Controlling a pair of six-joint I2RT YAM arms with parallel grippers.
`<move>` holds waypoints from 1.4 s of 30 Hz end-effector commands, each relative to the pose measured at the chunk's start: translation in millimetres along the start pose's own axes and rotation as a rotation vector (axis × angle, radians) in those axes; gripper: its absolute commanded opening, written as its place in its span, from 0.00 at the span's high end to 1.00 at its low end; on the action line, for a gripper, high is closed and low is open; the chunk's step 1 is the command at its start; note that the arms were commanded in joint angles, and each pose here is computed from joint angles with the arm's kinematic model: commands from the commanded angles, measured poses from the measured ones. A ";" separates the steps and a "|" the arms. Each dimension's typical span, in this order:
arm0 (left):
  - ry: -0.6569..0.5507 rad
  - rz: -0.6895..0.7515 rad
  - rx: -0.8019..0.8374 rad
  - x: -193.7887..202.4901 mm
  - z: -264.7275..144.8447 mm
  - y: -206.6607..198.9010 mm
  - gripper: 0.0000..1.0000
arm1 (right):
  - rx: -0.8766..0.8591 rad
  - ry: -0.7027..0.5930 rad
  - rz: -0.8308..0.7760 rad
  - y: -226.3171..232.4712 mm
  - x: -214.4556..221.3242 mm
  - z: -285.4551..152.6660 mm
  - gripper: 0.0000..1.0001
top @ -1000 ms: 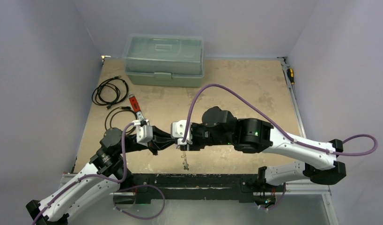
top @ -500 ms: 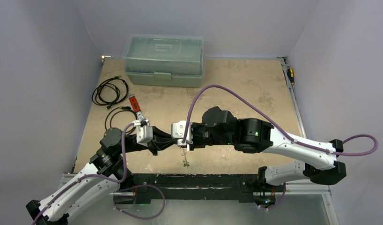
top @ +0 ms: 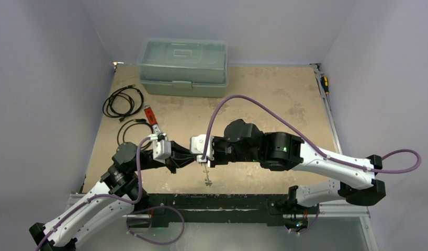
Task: Put the keys on the keyring
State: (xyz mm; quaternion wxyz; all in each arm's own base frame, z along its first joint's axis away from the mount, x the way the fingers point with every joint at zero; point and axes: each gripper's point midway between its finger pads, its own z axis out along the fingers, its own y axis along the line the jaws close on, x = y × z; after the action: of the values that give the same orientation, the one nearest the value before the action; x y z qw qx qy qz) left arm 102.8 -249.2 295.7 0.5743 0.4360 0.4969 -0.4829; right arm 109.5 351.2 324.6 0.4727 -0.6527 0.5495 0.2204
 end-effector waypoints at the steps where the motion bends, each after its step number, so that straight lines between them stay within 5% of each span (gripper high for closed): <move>1: -0.065 0.053 0.015 -26.2 0.7 -3.1 1.00 | 0.020 -0.028 -0.009 -5.1 -8.9 4.3 0.77; 8: -0.068 0.058 0.015 -27.0 0.1 -3.4 1.00 | 0.008 -0.007 -0.010 -2.6 -4.3 10.1 0.78; 14: -0.072 0.063 0.012 -28.6 -0.7 -3.6 1.00 | -0.003 0.009 -0.007 0.4 0.4 11.4 0.88; 24: -0.083 0.076 0.039 -31.5 -2.3 -9.4 1.00 | -0.034 0.043 0.013 8.3 9.8 10.0 0.77; 29: -0.100 0.092 0.054 -35.1 -4.0 -13.1 1.00 | -0.080 0.048 0.032 17.1 10.5 12.8 0.83; 33: -0.108 0.100 0.056 -36.8 -5.2 -14.5 1.00 | -0.104 0.040 0.052 21.0 8.9 13.4 0.99; 42: -0.121 0.125 0.054 -42.0 -8.0 -16.0 0.96 | -0.042 -0.058 0.062 12.1 -1.7 13.5 1.00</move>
State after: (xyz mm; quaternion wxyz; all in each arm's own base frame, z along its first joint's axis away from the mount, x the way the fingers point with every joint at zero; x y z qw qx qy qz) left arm 92.5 -244.0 292.2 0.5649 0.4470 0.4945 -0.4864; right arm 97.2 360.3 312.9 0.4445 -0.6572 0.5531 0.2542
